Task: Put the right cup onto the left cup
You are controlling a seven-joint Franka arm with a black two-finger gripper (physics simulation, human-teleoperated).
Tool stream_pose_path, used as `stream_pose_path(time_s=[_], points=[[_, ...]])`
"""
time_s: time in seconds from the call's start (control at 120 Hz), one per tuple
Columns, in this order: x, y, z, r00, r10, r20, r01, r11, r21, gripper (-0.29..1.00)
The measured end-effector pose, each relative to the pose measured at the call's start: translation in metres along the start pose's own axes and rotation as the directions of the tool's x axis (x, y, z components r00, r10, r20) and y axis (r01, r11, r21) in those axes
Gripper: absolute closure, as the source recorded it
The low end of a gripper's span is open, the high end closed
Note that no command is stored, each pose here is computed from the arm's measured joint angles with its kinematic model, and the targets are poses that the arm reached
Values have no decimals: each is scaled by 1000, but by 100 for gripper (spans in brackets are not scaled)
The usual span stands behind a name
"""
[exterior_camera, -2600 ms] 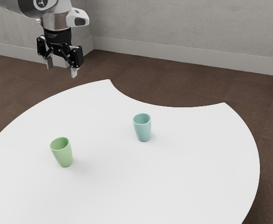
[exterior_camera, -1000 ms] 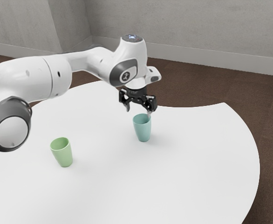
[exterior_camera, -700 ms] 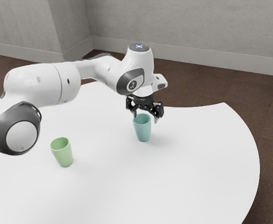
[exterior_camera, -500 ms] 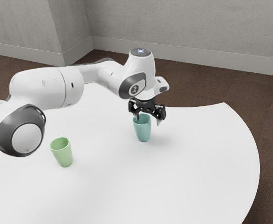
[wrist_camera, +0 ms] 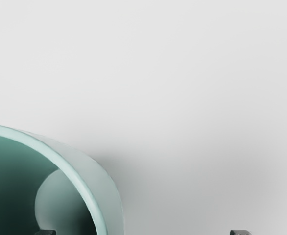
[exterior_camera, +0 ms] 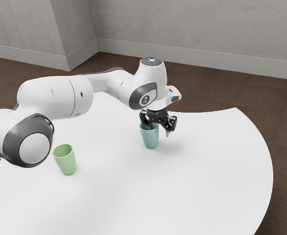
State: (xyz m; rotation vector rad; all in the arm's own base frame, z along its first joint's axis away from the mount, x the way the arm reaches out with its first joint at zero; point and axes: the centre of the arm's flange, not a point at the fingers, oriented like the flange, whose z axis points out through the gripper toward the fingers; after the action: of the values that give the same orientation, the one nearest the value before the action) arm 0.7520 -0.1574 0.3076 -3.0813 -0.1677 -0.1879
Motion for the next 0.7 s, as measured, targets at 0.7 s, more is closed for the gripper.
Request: stream_pose_path(time_s=[0.7], points=[[2,-8,-11,1000,-17,-8,17,1000,18,76]])
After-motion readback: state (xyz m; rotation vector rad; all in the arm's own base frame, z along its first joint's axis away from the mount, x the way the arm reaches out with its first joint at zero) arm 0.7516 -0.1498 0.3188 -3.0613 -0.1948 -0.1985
